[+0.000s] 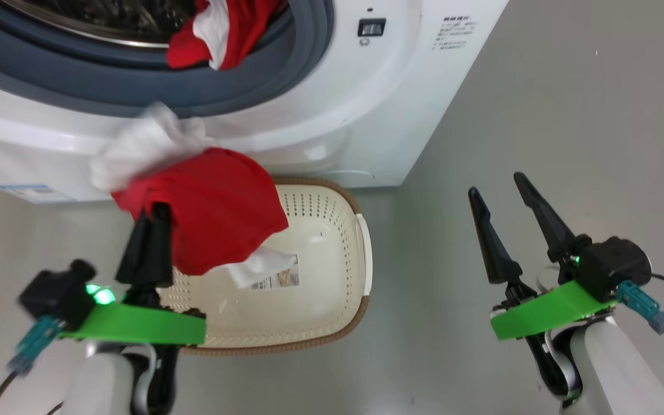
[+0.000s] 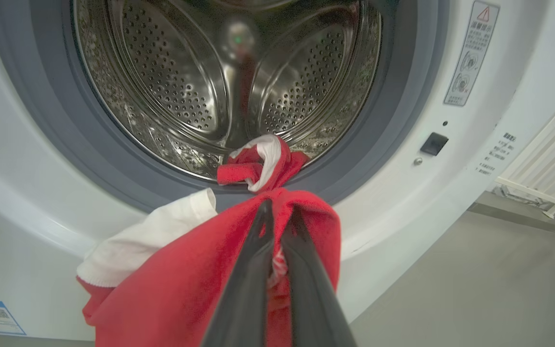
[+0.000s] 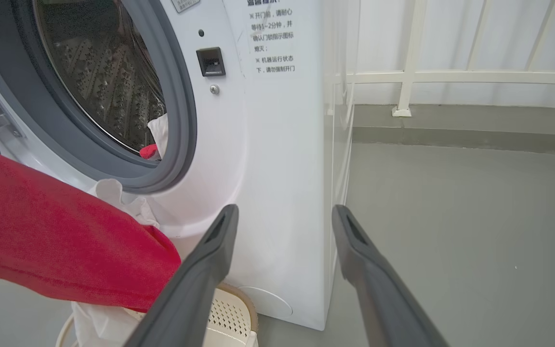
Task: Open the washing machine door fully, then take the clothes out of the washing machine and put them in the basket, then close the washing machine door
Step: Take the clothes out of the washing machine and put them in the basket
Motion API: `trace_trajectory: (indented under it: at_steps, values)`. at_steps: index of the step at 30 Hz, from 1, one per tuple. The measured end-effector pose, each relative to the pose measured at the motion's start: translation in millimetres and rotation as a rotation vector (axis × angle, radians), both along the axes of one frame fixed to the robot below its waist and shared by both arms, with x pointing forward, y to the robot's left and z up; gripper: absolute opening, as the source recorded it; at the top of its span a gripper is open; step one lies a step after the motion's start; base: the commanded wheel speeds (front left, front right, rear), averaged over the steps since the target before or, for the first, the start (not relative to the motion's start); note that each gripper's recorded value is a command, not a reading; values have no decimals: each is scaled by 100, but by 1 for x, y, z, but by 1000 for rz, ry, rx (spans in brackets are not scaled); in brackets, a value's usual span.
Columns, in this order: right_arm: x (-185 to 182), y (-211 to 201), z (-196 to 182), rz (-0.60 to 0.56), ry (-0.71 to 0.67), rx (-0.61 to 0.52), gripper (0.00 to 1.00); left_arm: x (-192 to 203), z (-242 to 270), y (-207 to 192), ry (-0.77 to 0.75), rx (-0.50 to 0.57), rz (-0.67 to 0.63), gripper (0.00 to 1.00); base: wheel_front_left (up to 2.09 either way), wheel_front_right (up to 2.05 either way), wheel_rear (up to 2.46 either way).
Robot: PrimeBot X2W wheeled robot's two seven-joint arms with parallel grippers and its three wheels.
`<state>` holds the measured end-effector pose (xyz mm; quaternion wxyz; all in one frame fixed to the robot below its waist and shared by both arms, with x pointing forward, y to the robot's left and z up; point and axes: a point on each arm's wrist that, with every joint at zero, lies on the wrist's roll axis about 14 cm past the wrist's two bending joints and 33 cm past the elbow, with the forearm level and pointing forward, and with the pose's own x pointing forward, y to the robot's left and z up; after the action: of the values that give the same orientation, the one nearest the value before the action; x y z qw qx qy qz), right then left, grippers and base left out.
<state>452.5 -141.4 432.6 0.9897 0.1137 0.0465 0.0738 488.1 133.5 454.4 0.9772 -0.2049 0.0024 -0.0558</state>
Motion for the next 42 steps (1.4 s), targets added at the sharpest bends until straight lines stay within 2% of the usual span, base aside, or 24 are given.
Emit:
trace_trajectory:
  at_steps: [10,16,22,30,32,35,36,37,42]
  values:
    - [17,2,-18,9,24,-5,100,10,-104,-29,302,2,-88,0,0,0,0]
    - [23,-1,-34,3,53,-10,100,-2,-171,-46,551,6,-145,0,0,0,0]
    - [30,-6,-42,-6,62,-20,100,-13,-214,-64,764,0,-213,0,0,0,0]
    - [28,-17,-56,-31,97,-29,100,-20,-243,-73,882,17,-252,0,0,0,0]
    - [27,-18,-58,-34,102,-29,100,-21,-247,-72,894,30,-259,22,0,0,0]
    - [27,-19,-57,-44,105,-5,100,-22,-250,-69,894,50,-260,42,0,0,0]
    - [27,-19,-56,-44,101,-4,100,-20,-248,-69,884,53,-260,62,0,0,0]
    - [28,-19,-53,-44,94,-3,100,-19,-246,-69,874,50,-256,100,0,0,0]
    - [35,-21,-32,-51,34,0,100,-6,-226,-72,811,-20,-216,100,0,0,0]
